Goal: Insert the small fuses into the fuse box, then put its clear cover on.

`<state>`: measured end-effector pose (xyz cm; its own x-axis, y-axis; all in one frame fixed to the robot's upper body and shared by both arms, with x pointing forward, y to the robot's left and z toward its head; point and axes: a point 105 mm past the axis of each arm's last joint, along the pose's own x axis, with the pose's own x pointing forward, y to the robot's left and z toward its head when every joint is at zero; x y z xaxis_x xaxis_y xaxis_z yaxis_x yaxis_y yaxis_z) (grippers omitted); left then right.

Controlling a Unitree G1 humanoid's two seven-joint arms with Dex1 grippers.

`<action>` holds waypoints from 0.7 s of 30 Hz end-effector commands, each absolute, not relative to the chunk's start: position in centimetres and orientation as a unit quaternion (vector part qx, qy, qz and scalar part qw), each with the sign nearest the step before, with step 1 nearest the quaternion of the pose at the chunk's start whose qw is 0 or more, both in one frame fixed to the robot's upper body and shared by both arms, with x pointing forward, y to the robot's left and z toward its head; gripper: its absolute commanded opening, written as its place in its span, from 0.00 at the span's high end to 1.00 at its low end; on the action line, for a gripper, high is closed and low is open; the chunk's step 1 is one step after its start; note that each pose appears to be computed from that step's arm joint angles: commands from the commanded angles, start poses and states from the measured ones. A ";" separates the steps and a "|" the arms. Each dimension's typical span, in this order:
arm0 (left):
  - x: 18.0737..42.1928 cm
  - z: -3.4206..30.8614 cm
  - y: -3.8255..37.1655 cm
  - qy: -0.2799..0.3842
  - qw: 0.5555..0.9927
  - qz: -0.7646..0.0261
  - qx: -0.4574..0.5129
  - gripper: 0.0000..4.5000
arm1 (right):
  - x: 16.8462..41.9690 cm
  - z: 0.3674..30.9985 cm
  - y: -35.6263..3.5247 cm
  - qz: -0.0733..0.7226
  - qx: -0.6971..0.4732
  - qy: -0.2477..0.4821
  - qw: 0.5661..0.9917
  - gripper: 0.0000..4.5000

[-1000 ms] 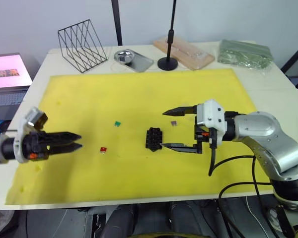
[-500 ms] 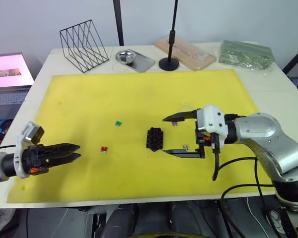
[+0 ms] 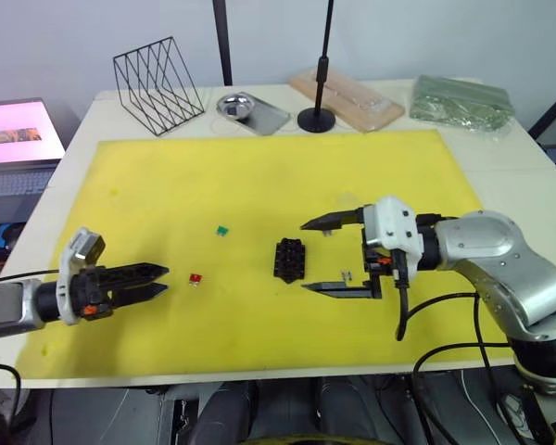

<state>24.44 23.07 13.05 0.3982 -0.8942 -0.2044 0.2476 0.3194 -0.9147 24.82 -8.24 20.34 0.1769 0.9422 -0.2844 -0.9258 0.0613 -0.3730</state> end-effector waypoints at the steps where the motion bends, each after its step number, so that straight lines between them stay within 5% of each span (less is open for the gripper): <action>1: 25.2 12.7 22.8 0.375 0.726 -0.391 -0.423 0.01 | 24.2 21.4 -7.6 0.645 -0.252 -0.041 0.720 0.00; 21: 26.5 11.0 22.4 0.382 0.729 -0.381 -0.421 0.01 | 23.9 21.6 -8.0 0.639 -0.259 -0.037 0.724 0.00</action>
